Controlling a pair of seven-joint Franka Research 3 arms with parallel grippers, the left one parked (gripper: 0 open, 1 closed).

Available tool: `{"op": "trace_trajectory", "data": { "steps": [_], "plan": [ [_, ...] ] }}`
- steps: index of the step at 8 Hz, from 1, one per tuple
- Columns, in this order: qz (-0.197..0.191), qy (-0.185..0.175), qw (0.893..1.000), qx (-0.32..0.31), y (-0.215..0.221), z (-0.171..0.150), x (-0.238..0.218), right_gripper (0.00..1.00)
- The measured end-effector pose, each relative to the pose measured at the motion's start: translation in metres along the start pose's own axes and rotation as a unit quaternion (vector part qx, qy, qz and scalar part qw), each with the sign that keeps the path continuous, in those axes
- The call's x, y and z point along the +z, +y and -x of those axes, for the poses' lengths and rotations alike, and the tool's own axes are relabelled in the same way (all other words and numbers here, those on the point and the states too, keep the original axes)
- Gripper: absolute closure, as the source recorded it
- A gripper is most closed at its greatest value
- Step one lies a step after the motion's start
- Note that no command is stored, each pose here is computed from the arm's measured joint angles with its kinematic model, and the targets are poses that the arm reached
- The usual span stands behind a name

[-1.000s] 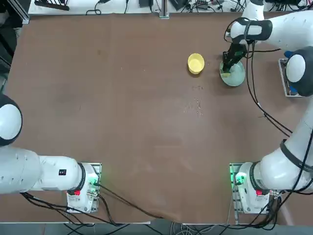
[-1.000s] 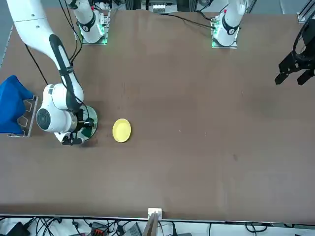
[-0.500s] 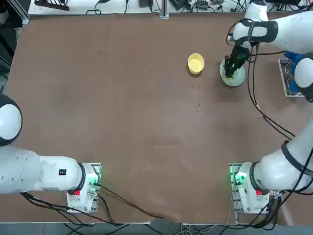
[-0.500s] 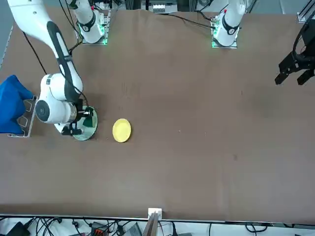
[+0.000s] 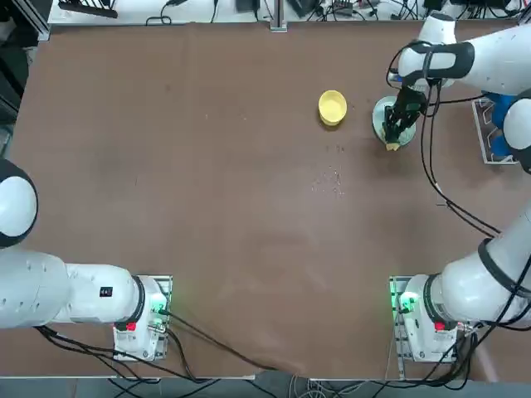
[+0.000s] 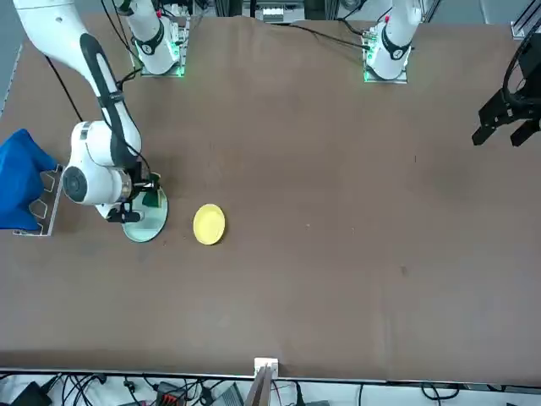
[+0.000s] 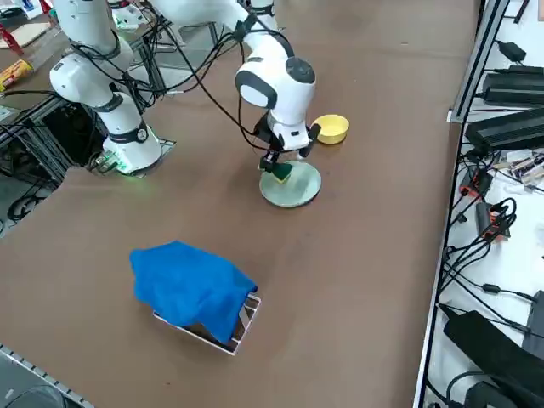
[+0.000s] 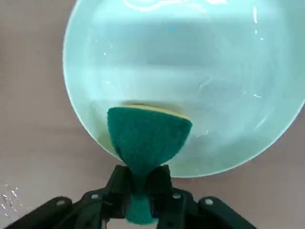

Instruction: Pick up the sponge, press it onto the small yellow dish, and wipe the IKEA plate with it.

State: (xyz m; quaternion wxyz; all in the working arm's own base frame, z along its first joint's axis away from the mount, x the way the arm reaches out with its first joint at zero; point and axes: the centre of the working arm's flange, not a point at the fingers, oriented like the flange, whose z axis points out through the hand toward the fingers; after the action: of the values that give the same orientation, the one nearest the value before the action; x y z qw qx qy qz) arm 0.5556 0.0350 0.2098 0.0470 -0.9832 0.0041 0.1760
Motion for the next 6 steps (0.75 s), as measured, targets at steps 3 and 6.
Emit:
{"op": "trace_trajectory", "data": {
  "steps": [3,6],
  "plan": [
    [-0.008,0.001,1.000,0.017,0.028,0.000,-0.002,0.77],
    [-0.023,0.002,1.000,0.016,0.075,0.001,0.000,0.77]
  ]
}}
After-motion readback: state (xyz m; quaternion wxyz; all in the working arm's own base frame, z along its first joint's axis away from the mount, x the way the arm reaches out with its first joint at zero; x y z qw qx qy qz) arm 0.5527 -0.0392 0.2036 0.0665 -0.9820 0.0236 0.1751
